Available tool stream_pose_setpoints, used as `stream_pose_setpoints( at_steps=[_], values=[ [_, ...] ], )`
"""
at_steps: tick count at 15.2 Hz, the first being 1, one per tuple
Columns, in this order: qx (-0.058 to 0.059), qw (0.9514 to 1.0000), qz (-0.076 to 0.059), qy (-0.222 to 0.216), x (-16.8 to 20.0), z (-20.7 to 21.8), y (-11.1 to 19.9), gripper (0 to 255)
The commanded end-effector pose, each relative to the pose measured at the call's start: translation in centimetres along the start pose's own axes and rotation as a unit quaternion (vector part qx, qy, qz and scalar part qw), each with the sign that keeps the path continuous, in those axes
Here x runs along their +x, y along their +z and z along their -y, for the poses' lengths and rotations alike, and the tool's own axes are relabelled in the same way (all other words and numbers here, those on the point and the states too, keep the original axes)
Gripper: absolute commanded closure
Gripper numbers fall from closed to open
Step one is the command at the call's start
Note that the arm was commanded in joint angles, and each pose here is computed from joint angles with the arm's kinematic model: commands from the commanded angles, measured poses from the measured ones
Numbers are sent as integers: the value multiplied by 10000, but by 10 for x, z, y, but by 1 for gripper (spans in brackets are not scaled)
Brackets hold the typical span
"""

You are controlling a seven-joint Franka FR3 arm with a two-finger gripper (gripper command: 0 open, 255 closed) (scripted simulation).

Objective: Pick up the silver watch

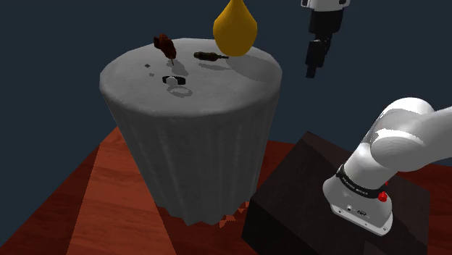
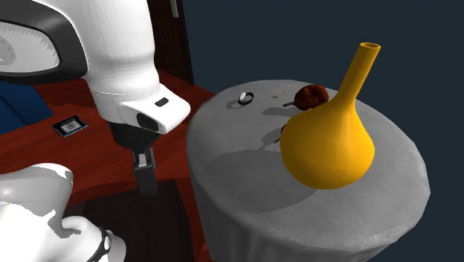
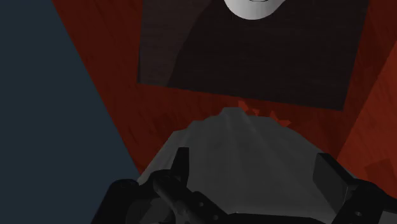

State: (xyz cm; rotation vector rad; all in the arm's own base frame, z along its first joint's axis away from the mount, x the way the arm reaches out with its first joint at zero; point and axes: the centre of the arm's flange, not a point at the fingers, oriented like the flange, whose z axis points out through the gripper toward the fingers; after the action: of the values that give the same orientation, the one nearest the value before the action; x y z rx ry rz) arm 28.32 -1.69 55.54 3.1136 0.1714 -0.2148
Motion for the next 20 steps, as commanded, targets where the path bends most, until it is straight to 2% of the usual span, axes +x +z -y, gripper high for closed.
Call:
stream_pose_setpoints(
  at_steps=[1, 10, 20],
  values=[
    [0, 10000, 0, 0, 0, 0, 0, 0],
    [240, 9977, -125, -619, 101, 47, -11, 0],
    [506, 9898, -264, -1304, 205, 113, -30, 0]
  ],
)
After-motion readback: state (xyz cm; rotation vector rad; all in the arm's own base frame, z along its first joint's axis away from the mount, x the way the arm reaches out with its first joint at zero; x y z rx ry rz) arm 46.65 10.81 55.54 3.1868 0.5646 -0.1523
